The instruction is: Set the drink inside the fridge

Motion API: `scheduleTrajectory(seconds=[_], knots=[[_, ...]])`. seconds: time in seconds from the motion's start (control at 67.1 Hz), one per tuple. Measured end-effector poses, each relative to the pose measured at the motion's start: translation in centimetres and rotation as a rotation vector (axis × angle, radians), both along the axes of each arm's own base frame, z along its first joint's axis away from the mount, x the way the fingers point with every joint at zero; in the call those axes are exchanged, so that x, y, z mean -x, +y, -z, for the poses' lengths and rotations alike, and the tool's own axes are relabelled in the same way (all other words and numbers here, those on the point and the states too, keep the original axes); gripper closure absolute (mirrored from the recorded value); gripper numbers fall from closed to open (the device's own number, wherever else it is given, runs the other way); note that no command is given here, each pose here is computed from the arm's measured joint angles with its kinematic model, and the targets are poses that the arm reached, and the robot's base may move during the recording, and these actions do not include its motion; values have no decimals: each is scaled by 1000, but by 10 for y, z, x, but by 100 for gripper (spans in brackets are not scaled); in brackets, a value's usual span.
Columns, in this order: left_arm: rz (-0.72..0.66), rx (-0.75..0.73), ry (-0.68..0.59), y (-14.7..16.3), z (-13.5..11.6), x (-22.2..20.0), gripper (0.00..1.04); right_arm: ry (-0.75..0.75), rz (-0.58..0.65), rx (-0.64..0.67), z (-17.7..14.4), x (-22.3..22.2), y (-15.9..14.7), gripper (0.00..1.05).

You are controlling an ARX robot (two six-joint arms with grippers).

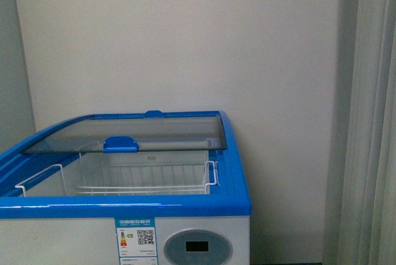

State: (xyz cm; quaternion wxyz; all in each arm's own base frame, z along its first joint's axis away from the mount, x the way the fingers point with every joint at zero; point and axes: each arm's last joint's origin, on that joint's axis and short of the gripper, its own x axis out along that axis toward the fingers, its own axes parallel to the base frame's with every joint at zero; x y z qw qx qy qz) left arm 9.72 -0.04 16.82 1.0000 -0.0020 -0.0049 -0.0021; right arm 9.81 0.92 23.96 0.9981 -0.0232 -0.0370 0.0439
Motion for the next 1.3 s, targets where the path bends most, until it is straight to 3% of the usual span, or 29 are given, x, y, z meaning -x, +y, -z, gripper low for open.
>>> scheduleTrajectory(seconds=[0.134, 0.313, 0.432, 0.864, 1.192, 1.297], knots=[[-1, 0, 0, 0, 0, 0, 8, 70, 84, -25, 30, 0, -9, 29], [0, 0, 0, 0, 0, 0, 8, 81, 85, -32, 71, 0, -9, 75], [0, 0, 0, 0, 0, 0, 8, 67, 85, -32, 72, 1, -9, 102], [0, 0, 0, 0, 0, 0, 8, 66, 85, -34, 71, 1, -9, 101], [0, 0, 0, 0, 0, 0, 8, 66, 85, -35, 71, 1, -9, 46], [0, 0, 0, 0, 0, 0, 8, 66, 85, -35, 72, 1, -9, 22]])
